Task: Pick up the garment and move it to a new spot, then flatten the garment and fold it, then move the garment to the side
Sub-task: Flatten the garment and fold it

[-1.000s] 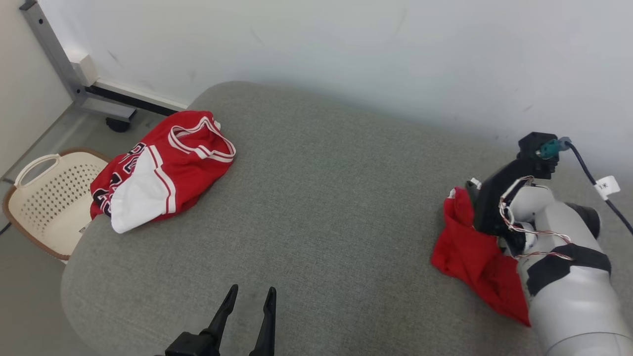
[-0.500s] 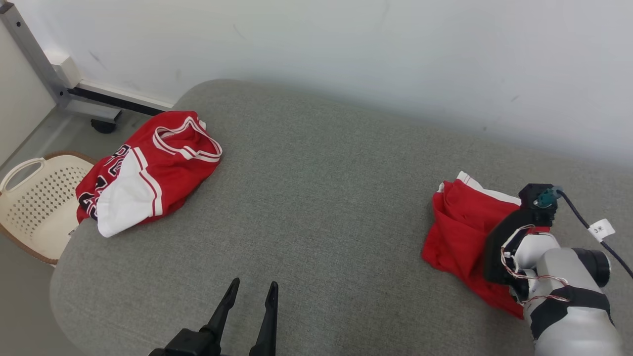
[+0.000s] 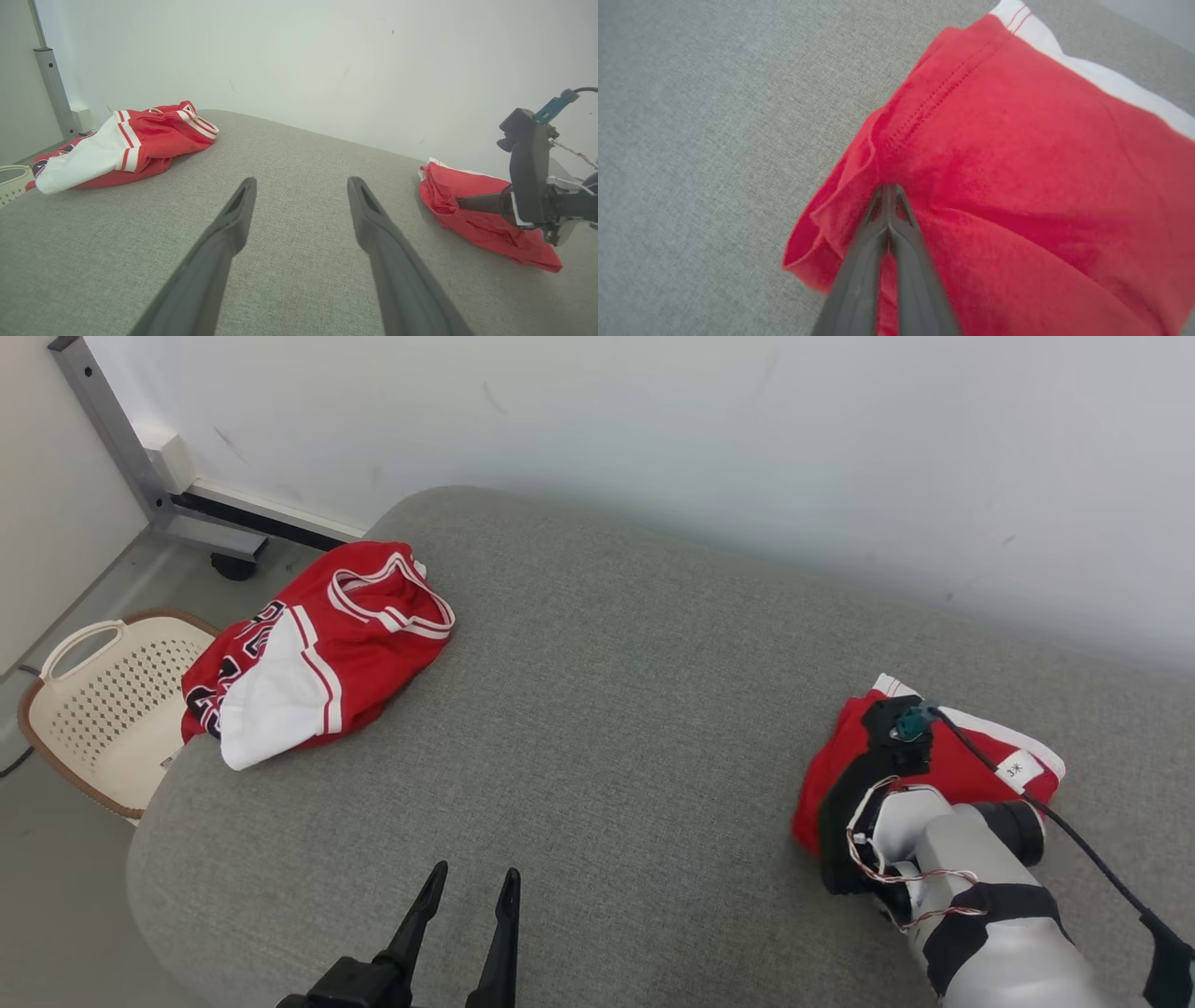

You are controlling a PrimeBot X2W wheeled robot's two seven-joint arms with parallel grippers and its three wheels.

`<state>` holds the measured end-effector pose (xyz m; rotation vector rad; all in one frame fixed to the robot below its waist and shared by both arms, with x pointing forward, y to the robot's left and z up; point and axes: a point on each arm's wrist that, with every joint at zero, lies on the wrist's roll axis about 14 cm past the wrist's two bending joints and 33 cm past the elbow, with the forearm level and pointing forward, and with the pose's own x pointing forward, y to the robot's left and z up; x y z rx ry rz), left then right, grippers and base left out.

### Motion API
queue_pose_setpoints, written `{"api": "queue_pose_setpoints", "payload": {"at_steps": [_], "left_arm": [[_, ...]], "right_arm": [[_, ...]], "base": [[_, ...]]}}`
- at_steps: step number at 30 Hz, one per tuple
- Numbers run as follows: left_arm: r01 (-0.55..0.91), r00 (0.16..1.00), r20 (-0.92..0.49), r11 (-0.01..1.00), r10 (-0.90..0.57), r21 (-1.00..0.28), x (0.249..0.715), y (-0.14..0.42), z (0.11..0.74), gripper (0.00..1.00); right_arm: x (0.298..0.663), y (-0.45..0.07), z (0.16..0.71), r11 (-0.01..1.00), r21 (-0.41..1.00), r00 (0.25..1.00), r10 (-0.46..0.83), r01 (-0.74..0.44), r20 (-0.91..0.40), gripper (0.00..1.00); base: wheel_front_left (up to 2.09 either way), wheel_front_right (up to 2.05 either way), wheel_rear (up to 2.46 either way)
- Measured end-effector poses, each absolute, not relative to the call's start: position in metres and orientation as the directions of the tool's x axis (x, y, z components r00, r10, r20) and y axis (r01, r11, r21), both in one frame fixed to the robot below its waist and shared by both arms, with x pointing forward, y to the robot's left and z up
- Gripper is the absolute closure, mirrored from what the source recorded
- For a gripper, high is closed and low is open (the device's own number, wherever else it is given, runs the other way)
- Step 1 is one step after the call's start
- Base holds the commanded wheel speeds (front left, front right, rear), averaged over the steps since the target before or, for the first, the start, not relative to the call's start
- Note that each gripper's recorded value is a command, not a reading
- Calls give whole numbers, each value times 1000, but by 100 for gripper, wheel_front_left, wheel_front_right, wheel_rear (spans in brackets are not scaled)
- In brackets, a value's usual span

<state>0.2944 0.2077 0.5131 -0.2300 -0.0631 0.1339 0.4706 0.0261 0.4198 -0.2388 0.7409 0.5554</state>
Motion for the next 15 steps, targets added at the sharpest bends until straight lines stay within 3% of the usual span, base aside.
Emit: {"api": "queue_pose_setpoints", "payload": {"at_steps": [10,14,15], "left_arm": [[-128,987,61,963,146,-236,289,209,518,0],[-133,986,65,963,152,-234,285,212,518,0],[-130,987,67,964,149,-232,283,211,518,0]], "right_arm": [[436,82,433,722,65,511,547,-689,-664,100],[439,89,452,717,73,541,585,-693,-605,100],[442,88,458,722,74,558,591,-688,-583,75]], "base": [[0,0,0],[0,0,0],[0,0,0]]}}
